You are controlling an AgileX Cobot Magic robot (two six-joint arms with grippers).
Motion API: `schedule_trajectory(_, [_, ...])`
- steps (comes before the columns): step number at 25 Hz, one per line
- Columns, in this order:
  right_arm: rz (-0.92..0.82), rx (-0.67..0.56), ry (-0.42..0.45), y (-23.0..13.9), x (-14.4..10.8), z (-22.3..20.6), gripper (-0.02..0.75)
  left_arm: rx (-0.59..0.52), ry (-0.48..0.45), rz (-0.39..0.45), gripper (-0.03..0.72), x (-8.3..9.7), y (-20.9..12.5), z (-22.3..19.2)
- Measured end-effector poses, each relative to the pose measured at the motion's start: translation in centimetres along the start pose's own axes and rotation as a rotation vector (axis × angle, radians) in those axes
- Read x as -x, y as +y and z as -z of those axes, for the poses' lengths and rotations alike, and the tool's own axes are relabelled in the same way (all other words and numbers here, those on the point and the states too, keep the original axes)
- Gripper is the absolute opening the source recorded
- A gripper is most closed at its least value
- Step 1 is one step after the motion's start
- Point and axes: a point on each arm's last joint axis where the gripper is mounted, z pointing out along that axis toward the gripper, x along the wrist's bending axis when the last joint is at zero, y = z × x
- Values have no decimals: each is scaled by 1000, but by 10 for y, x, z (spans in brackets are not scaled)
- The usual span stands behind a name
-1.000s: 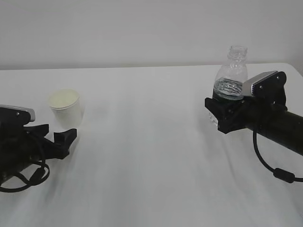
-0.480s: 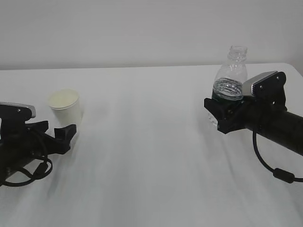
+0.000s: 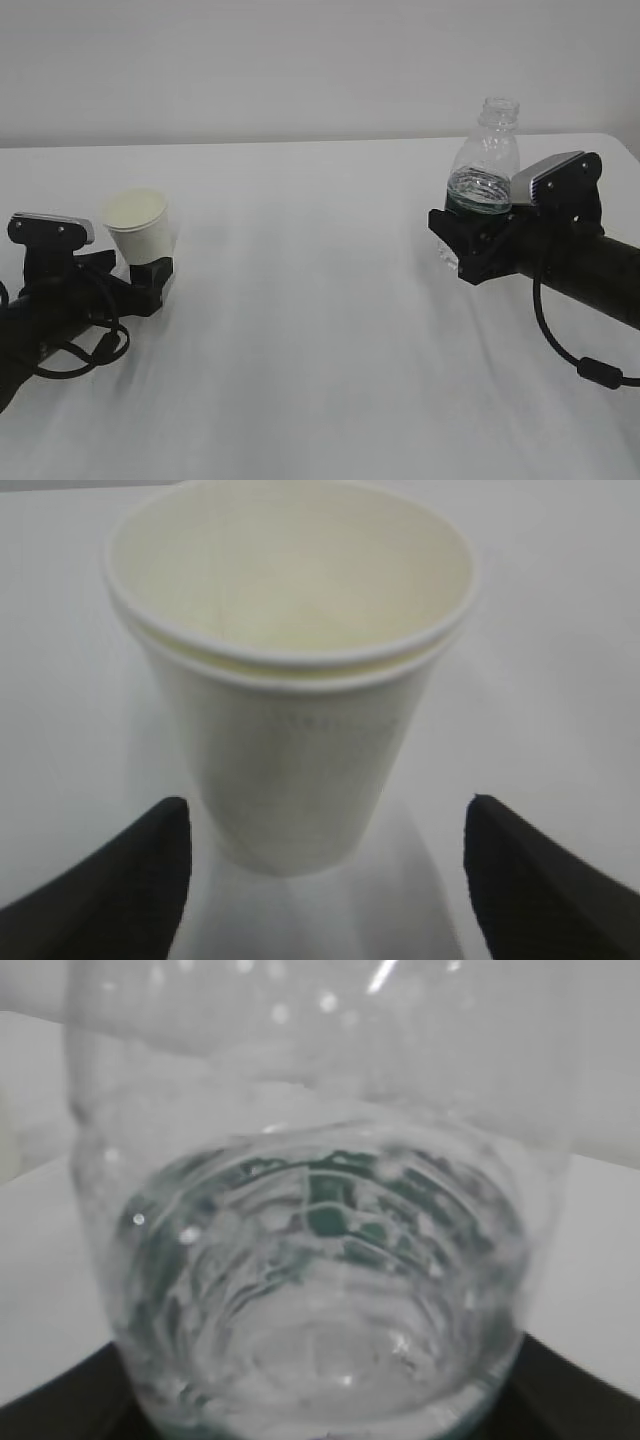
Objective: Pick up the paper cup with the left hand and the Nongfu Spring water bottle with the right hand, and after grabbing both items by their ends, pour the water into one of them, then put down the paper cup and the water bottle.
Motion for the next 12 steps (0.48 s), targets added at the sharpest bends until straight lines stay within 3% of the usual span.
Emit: schedule_trajectory(12, [-12,-2,13,0,-1,0,474,45,26,7,619,-2,8,-11])
